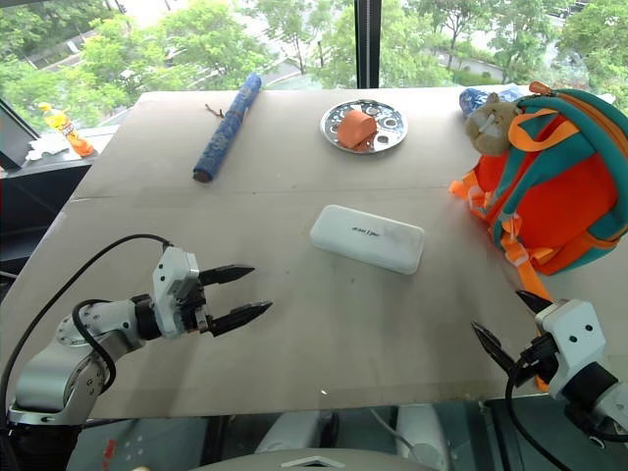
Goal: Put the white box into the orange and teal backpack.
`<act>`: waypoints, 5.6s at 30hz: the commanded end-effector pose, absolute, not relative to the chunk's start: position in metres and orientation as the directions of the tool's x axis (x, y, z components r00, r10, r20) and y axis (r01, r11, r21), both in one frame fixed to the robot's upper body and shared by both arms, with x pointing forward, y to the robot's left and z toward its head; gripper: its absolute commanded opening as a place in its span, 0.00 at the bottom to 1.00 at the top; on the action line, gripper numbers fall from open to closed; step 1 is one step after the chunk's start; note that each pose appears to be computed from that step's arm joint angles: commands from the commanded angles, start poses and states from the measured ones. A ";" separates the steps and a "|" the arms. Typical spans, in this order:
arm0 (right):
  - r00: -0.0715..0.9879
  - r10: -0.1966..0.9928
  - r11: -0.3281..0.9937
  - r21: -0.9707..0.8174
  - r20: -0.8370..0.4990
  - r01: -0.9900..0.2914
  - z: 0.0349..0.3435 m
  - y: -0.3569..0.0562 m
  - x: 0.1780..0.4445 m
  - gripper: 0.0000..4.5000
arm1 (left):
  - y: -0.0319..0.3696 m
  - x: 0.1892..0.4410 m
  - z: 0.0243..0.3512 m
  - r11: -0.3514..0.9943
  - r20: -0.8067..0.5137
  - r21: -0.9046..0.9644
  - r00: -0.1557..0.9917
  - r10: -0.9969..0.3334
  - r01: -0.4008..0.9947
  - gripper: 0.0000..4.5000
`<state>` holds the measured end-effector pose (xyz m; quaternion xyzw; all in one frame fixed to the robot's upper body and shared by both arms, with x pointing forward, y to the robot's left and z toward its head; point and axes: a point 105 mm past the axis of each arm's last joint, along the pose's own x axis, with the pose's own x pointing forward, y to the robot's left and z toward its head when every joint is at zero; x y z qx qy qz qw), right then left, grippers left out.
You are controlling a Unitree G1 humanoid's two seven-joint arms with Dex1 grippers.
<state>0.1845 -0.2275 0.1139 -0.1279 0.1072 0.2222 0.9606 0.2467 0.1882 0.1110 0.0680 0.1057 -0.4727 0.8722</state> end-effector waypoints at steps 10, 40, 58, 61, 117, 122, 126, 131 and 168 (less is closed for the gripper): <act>0.909 0.373 0.900 -0.165 -0.187 -0.403 0.126 -0.209 0.197 0.93 | 0.191 0.278 0.135 0.662 -0.100 -0.023 0.657 -0.747 0.750 1.00; 0.931 0.205 0.919 -0.268 -0.303 -0.290 0.106 -0.162 0.320 0.00 | 0.125 0.387 0.115 0.846 -0.247 -0.012 0.819 -0.518 0.532 0.00; 0.754 0.554 0.683 -0.325 -0.354 -0.654 0.097 -0.068 0.346 0.00 | 0.147 0.318 0.091 0.848 -0.406 0.026 0.781 -0.475 0.529 0.00; 0.743 0.566 0.654 -0.354 -0.357 -0.669 0.093 -0.066 0.352 0.00 | 0.156 0.308 0.086 0.871 -0.423 0.007 0.791 -0.442 0.490 0.00; 0.809 0.558 0.781 -0.211 -0.184 -0.587 0.118 -0.077 0.355 0.06 | 0.147 0.277 0.103 0.417 -0.252 -0.834 0.424 -0.870 0.362 0.22; 0.836 0.547 0.826 -0.136 -0.033 -0.546 0.168 -0.101 0.330 0.46 | 0.147 0.283 0.121 0.374 -0.177 -0.834 0.445 -0.878 0.406 0.22; 0.837 0.546 0.835 -0.097 0.021 -0.542 0.199 -0.122 0.283 0.84 | 0.144 0.292 0.139 0.337 -0.102 -0.824 0.466 -0.879 0.456 0.22; 0.906 0.423 0.898 -0.117 -0.029 -0.423 0.203 -0.159 0.247 1.00 | 0.136 0.303 0.154 0.336 -0.061 -0.788 0.478 -0.876 0.515 0.22; 0.341 0.939 0.341 -0.027 -0.032 -0.940 0.250 -0.146 0.221 0.01 | 0.136 0.315 0.211 0.339 0.090 -0.509 0.441 -0.893 0.791 0.22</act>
